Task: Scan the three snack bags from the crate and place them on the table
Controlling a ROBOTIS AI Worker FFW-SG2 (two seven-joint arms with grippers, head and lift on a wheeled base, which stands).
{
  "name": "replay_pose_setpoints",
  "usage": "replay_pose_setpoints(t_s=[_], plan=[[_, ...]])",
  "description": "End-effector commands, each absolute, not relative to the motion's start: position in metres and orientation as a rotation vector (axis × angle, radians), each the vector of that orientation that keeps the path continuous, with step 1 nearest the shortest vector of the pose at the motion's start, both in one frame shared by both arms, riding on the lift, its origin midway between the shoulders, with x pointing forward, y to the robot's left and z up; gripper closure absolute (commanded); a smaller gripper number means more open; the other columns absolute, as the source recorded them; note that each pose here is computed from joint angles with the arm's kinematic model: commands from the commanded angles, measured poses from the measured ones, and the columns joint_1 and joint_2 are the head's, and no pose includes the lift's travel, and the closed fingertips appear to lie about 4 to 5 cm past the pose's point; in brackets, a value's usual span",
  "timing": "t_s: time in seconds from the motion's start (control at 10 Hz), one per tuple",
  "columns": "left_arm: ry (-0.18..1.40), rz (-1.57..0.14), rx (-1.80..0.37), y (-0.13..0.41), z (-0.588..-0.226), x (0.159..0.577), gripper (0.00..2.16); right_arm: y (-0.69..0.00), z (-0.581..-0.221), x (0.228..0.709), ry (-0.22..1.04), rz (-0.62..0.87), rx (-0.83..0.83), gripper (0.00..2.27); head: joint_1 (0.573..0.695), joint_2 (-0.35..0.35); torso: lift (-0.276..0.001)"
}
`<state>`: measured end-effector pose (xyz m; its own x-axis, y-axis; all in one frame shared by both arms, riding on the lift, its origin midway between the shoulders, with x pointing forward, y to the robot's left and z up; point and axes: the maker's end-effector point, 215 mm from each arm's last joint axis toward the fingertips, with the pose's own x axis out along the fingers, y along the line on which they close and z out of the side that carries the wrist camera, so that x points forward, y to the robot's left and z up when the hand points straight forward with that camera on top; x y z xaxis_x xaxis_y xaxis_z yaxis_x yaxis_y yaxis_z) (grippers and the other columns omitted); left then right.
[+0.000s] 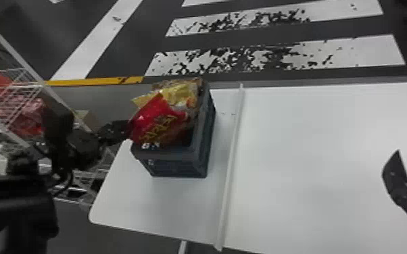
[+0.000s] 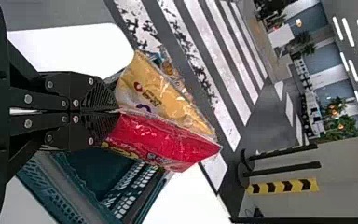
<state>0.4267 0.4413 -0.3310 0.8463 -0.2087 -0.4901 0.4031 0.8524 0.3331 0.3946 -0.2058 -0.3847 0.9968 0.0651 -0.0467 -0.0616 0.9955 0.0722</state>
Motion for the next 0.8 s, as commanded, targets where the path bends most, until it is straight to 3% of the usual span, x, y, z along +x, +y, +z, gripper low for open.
replay_pose_setpoints(t_s=[0.0,0.4,0.7], plan=[[0.402,-0.316,0.436,0.442,-0.301,0.422,2.14,-0.206,-0.385,0.395,0.049,0.063,0.070,0.09,0.695,0.315,-0.062],[0.251,-0.302,0.417,0.422,-0.212,0.394,2.13,-0.205,-0.385,0.395,0.049,0.063,0.075,0.09,0.695,0.316,-0.062],[0.191,-0.357,0.331,0.389,-0.181,0.376,2.14,-0.205,-0.385,0.394,0.049,0.062,0.076,0.09,0.695,0.295,-0.062]])
